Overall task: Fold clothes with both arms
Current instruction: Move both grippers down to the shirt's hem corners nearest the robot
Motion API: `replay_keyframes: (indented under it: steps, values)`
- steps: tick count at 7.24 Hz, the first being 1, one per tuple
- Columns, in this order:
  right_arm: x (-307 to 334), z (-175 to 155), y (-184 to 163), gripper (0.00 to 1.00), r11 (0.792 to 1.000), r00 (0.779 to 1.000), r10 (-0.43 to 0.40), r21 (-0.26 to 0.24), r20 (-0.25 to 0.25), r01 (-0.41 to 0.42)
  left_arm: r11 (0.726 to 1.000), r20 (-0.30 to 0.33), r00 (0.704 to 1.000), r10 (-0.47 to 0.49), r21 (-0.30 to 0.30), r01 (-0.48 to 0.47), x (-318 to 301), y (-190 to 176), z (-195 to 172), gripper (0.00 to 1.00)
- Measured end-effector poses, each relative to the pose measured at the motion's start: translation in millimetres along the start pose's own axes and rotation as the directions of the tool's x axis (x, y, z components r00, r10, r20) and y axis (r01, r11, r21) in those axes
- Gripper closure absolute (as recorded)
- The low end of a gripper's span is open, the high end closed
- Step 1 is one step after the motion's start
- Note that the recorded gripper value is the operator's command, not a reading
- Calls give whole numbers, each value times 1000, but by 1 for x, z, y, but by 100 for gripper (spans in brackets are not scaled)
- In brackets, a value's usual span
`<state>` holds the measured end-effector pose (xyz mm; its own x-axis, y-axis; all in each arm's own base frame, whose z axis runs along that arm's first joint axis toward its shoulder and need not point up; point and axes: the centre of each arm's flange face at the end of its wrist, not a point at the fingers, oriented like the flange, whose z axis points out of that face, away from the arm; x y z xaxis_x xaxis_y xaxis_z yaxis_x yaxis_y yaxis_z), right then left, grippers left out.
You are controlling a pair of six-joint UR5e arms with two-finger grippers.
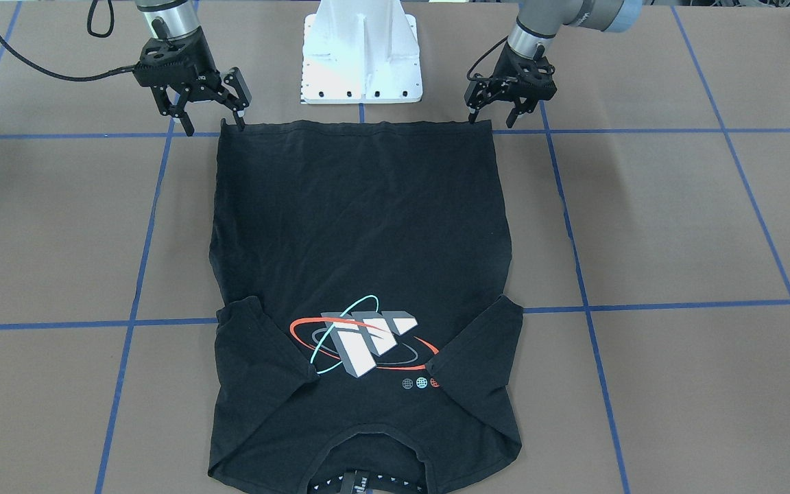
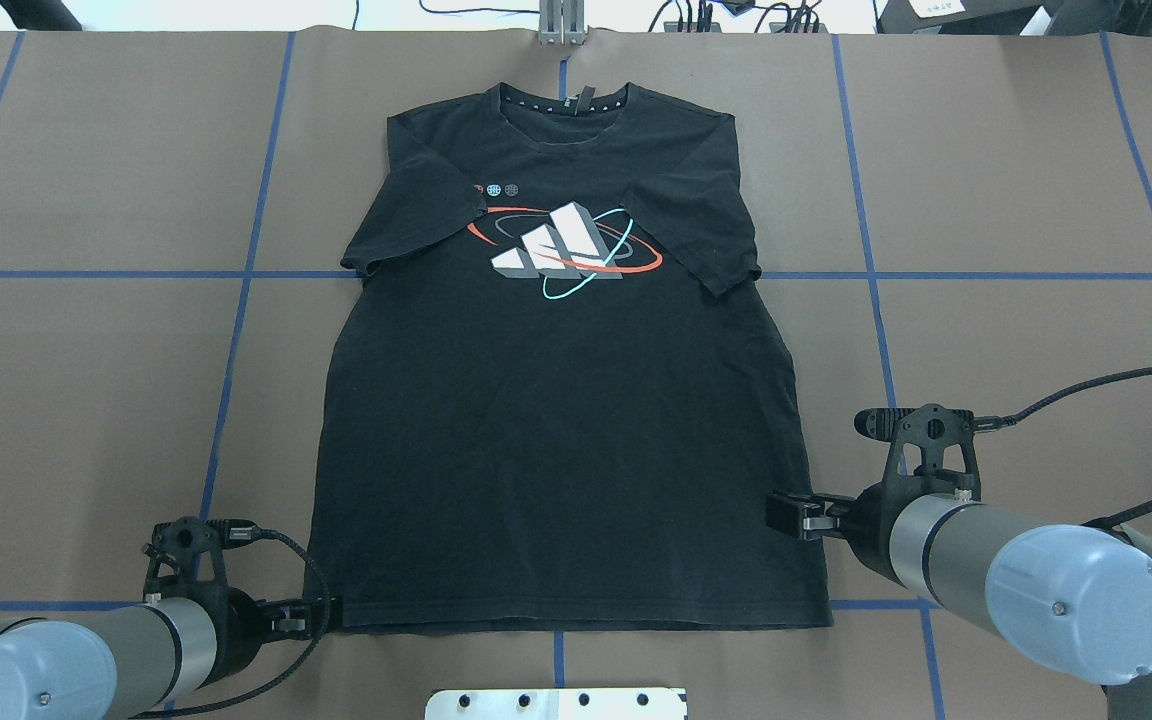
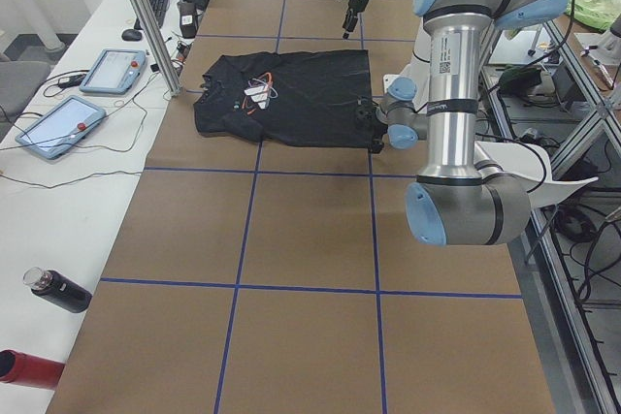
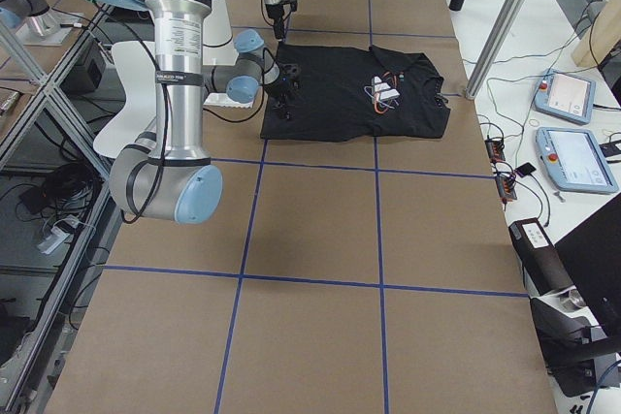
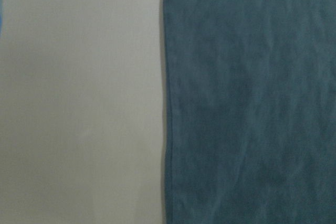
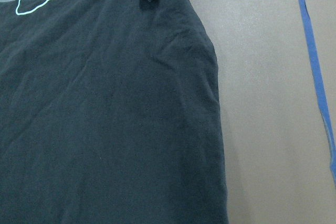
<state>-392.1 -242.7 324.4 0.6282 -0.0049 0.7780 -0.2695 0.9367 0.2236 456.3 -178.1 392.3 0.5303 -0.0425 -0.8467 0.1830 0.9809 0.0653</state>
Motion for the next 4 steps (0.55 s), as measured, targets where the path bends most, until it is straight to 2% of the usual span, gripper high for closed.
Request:
replay_keyframes:
  steps: [2,3,4]
  values:
    - [0,0,0,0,1000,1000,0,0,0,0,1000,-5,1000,-17,-12,16,6,6,2,57]
    - [0,0,0,0,1000,1000,0,0,0,0,1000,-4,1000,-17,-14,17,7,7,4,65]
    - [0,0,0,0,1000,1000,0,1,0,0,1000,-3,1000,-17,-16,17,7,8,4,79]
